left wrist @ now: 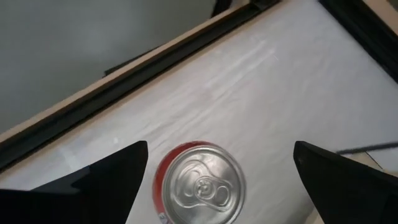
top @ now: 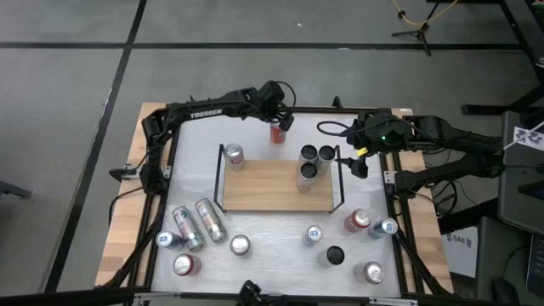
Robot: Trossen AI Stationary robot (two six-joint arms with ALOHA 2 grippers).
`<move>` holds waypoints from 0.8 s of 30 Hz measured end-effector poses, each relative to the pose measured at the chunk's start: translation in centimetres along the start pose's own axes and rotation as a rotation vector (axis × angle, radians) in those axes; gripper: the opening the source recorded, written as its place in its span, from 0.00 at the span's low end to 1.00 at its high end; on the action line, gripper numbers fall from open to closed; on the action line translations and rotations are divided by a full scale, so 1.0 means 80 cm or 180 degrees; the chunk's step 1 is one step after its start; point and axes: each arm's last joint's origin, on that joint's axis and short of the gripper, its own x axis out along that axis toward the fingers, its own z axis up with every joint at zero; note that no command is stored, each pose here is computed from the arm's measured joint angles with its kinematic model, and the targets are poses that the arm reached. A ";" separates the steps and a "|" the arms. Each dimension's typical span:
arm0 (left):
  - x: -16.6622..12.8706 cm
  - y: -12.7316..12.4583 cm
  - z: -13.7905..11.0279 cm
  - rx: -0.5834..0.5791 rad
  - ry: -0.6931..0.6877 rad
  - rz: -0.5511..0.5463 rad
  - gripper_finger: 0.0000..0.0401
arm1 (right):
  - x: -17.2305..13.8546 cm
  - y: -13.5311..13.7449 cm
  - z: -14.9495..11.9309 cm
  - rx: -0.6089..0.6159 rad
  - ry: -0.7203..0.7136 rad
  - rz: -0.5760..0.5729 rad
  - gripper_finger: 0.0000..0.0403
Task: Place canned beverage on shelf
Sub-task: Put the top middle red soda can on the shelf
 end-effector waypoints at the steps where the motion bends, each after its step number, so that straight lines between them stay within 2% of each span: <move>1: 0.000 -0.001 -0.001 -0.0056 0.0004 0.0046 0.99 | 0.000 0.000 0.000 0.0000 -0.0001 0.0000 0.94; 6: -0.001 -0.006 -0.006 -0.0250 -0.0029 0.0173 0.99 | 0.000 0.000 0.000 0.0000 -0.0001 0.0000 0.94; 17: -0.004 -0.023 -0.015 -0.0246 -0.0191 0.0408 0.99 | 0.000 0.000 0.000 0.0000 -0.0001 0.0000 0.94; 24: 0.006 -0.026 -0.022 -0.0237 -0.0166 0.0482 0.99 | 0.000 0.000 0.000 0.0000 -0.0001 -0.0001 0.94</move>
